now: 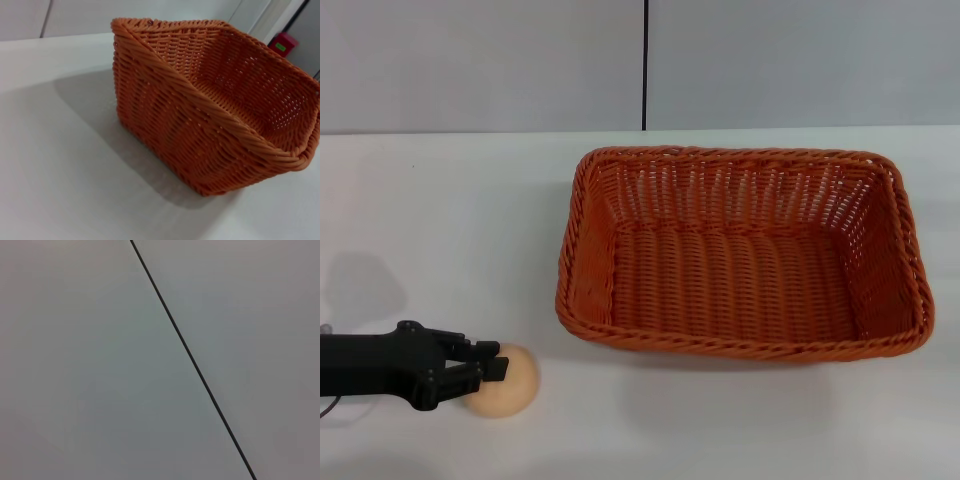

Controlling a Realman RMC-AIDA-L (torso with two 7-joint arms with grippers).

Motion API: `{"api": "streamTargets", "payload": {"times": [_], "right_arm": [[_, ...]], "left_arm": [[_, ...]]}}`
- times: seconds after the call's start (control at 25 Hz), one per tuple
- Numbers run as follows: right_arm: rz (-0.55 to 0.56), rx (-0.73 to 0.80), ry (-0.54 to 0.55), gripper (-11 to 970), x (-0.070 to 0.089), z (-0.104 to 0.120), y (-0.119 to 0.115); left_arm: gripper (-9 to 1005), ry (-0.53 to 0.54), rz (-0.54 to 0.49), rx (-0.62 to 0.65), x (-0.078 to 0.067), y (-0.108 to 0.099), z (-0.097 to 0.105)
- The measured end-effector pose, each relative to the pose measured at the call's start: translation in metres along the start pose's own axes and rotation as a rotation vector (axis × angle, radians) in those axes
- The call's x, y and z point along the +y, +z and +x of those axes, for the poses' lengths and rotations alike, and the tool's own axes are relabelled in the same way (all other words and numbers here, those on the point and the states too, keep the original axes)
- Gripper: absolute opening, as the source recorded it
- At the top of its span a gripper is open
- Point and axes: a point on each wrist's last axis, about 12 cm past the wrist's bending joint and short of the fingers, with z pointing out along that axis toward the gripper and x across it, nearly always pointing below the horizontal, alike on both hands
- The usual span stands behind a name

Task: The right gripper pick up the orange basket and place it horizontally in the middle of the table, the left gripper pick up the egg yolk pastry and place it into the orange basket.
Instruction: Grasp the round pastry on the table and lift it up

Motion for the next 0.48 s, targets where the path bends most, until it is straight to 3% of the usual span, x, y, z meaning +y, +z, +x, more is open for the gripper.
{"api": "streamTargets", "payload": {"times": [0.48], "right_arm": [[0.004, 0.001, 0.0, 470, -0.0004, 0.0001, 0.0007]], "left_arm": [[49, 0.018, 0.01, 0.012, -0.0007, 0.0014, -0.0003]]}}
